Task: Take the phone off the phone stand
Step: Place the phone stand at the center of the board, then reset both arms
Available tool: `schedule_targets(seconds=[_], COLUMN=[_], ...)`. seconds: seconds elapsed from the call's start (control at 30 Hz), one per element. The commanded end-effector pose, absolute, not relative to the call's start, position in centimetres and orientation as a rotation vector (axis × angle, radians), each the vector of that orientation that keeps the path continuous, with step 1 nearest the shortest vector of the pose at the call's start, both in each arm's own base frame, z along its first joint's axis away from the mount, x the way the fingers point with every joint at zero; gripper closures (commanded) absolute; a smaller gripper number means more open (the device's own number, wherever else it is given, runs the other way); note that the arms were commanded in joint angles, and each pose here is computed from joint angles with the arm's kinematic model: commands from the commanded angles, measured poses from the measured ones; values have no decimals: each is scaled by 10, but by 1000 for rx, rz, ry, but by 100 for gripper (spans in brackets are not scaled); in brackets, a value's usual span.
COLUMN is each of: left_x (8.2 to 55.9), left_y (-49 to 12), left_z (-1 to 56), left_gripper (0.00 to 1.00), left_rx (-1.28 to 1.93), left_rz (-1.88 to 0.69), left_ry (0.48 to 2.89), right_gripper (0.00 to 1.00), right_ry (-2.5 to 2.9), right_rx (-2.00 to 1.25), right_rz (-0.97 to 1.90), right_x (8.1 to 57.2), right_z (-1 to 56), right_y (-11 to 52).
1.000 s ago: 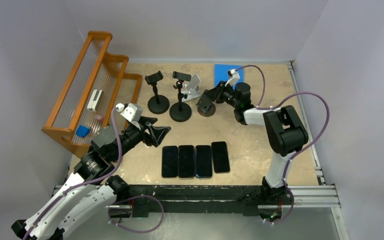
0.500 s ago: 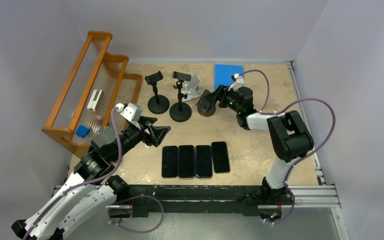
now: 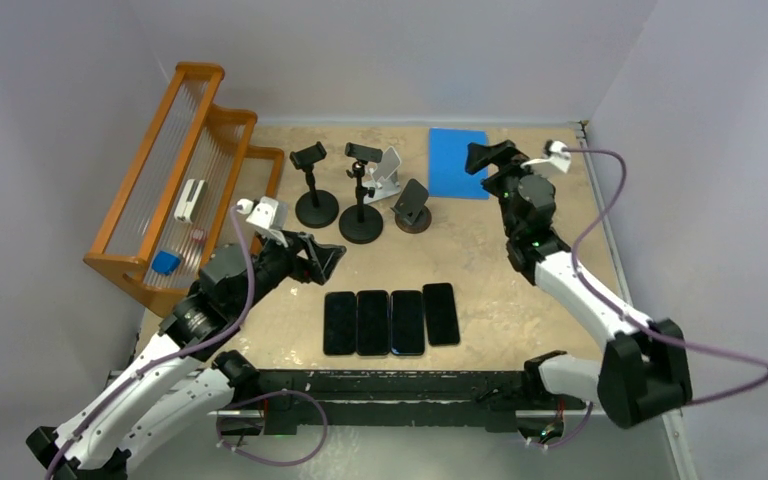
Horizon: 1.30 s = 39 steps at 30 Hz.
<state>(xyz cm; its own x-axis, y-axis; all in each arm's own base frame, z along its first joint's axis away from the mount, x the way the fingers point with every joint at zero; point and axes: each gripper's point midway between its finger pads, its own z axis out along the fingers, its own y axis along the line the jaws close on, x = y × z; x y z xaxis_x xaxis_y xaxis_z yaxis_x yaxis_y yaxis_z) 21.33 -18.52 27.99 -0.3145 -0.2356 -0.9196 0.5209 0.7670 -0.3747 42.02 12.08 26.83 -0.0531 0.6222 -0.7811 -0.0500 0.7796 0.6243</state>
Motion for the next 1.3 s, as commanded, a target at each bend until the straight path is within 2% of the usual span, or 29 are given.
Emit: schedule_targets(seconds=[0.0,0.13,0.17,0.4,0.67,0.87,0.93,1.07,1.27], left_x=[227,234,239,250,254,252,252,254,263], left_y=[-180,-180,-179,-168,-161,-164,-160,-154,-161], left_z=[286,278,272,259,261,277,273,282,340], left_gripper=[22,19,18,15,12,11,7,5,4], left_rx=[89,11,-45,-169,-167,-215,-271,-250,-75], left_rz=[-750,-741,-733,-647,-574,-618,-567,-491,-520], left_ry=[1757,1804,1833,1889,1910,1915,1988,2021,1843], right_gripper=[1,1,1,1,1,1,1,1,1], right_ry=[1381,1330,1317,1319,1524,1644,1655,1615,1414], right_rx=[744,781,762,685,480,367,350,341,278], right_rz=[541,511,461,394,208,207,226,321,528], right_x=[395,375,361,325,332,339,336,326,304], right_z=[300,329,355,401,378,333,326,332,383], right_y=[79,79,88,129,171,196,199,198,193])
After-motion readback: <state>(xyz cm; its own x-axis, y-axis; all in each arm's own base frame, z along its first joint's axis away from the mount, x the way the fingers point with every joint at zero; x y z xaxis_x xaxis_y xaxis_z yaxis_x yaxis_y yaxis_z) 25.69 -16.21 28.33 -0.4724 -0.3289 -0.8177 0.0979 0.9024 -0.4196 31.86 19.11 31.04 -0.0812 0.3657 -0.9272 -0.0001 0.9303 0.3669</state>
